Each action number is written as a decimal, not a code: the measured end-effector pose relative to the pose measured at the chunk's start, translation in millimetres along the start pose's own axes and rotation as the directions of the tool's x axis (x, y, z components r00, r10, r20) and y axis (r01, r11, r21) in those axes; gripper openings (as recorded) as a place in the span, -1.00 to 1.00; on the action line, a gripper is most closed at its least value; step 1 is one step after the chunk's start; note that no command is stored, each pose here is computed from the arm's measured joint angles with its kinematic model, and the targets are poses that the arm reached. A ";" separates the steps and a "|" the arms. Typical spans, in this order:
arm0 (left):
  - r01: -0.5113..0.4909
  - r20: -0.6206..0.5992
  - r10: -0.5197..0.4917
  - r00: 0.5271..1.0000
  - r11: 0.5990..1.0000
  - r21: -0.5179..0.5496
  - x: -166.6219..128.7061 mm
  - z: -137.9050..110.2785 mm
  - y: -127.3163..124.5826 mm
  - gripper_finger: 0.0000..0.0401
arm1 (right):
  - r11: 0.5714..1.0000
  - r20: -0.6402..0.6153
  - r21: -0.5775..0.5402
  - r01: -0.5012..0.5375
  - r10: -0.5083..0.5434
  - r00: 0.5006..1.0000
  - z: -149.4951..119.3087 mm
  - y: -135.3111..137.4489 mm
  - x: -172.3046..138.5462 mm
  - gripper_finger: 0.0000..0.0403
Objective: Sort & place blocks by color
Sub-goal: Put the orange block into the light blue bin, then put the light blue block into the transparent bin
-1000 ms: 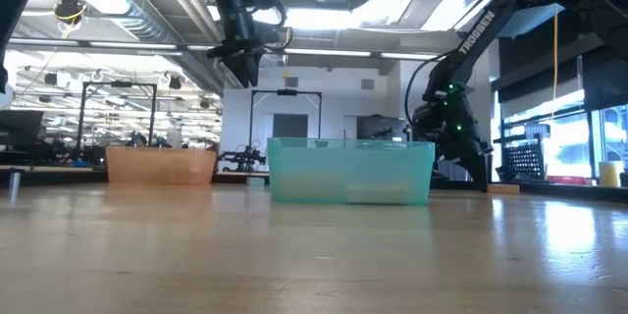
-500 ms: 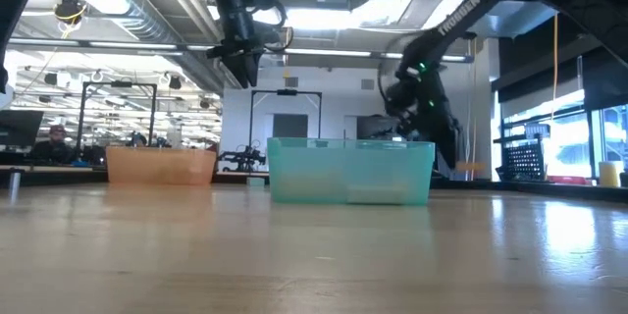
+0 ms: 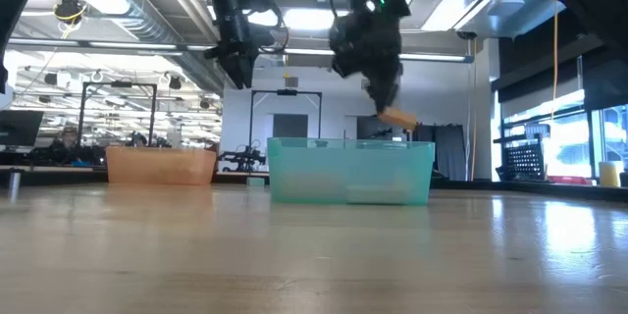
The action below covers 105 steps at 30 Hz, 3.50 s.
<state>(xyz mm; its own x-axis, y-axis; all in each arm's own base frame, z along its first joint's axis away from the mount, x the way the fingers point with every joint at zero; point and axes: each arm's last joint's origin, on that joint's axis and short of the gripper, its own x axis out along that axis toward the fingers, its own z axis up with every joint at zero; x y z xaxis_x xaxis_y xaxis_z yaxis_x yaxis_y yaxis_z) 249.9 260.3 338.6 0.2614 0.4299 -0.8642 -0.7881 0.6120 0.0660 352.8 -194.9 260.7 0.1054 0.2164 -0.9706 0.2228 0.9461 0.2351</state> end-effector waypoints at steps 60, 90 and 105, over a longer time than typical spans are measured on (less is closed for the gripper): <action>0.014 -0.059 -0.038 0.998 0.931 -0.364 40.7 5.2 -6.6 -0.44 | 0.986 0.246 0.024 0.164 -0.165 0.955 -11.8 35.4 -56.7 0.22; -0.232 -0.310 -0.001 0.951 0.660 -0.714 152.4 -12.3 -29.9 -0.44 | 0.916 0.450 -0.358 0.181 -0.001 0.893 -67.2 -35.2 -115.6 0.22; -0.228 -0.292 0.016 0.956 0.665 -0.711 151.6 -11.7 -37.8 -0.44 | 0.915 0.450 -0.359 0.183 -0.002 0.893 -66.7 -35.1 -115.4 0.22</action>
<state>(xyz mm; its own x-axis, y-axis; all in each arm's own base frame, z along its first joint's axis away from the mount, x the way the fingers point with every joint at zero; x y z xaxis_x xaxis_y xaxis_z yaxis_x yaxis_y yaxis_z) 312.8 294.6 199.2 0.0743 0.2270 -0.9711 -0.9802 -0.1628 -0.1130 268.2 -237.0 360.9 0.5302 0.0827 -0.8438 -0.1249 0.9920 0.0187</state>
